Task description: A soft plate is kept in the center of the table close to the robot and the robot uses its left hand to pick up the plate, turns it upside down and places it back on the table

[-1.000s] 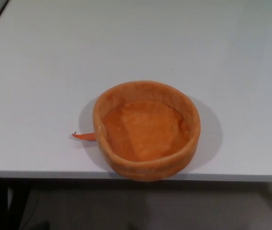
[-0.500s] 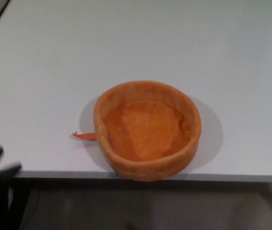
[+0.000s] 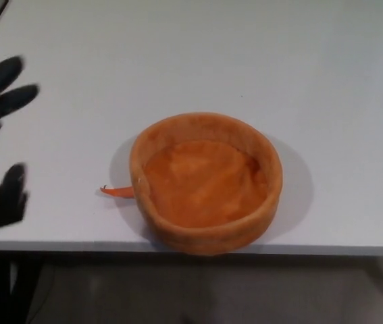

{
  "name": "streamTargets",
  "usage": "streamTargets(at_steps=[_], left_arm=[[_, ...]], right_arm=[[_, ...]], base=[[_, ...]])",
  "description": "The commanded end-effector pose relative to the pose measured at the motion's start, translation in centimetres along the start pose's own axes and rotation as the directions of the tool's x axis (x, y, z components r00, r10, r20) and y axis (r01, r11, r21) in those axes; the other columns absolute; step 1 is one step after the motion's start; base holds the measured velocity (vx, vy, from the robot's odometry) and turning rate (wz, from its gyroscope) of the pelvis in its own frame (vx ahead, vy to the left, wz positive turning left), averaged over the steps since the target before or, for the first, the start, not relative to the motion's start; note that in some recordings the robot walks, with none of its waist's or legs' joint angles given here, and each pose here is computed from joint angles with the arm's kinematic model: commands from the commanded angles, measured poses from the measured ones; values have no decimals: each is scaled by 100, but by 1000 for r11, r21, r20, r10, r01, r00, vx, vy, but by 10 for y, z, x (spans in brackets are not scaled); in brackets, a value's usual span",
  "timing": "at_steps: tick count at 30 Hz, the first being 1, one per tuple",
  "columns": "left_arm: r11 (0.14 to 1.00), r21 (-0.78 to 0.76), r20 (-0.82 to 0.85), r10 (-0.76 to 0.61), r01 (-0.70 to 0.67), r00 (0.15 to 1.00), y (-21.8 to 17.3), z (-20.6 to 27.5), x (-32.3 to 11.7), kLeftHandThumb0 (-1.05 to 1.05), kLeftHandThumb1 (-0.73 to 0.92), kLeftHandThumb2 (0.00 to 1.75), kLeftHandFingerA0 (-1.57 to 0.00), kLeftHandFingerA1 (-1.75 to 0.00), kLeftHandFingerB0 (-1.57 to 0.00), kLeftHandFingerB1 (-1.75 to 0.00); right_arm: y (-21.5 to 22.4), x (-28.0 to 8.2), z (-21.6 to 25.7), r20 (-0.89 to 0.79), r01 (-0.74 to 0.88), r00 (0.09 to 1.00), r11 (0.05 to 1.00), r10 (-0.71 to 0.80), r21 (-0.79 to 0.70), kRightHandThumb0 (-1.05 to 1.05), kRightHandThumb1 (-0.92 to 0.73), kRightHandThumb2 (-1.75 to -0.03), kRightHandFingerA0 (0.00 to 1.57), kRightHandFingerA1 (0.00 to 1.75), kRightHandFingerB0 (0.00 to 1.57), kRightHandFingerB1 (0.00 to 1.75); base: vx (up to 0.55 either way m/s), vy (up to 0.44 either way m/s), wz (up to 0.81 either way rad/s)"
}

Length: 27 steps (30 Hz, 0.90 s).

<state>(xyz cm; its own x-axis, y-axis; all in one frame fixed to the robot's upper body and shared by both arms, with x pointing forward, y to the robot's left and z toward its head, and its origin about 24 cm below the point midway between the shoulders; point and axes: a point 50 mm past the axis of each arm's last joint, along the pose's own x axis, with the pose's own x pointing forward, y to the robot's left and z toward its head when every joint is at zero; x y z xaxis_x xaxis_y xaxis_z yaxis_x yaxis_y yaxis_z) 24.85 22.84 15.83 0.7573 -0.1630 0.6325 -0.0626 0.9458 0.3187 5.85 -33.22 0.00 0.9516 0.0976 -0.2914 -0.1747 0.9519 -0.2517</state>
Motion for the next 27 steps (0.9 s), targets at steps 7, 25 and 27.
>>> streamTargets(at_steps=[7, 25, 27], left_arm=[[935, 273, -50, -223, 228, 973, -27, 9, 50, -99, 68, 83, -30, -49, -25, -37], [562, 617, -198, -567, 551, 800, -64, -4, 63, -105, 80, 66, -28, -37, -26, -29], [511, 631, -227, -599, 585, 768, -69, -7, 60, -105, 79, 65, -28, -37, -25, -29]], right_arm=[[-3, -2, 0, 16, 5, 1000, 1000, -5, -17, -78, -77, -109, 21, 52, 7, 38], [-5, -2, 1, 12, 9, 1000, 1000, -10, 4, -80, -92, -71, 27, 42, 16, 28], [-5, -2, 1, 9, 10, 1000, 1000, -10, -10, -80, -77, -110, 22, 52, 8, 40]], base=[[0, 0, 0], [0, 0, 0], [0, 0, 0]])
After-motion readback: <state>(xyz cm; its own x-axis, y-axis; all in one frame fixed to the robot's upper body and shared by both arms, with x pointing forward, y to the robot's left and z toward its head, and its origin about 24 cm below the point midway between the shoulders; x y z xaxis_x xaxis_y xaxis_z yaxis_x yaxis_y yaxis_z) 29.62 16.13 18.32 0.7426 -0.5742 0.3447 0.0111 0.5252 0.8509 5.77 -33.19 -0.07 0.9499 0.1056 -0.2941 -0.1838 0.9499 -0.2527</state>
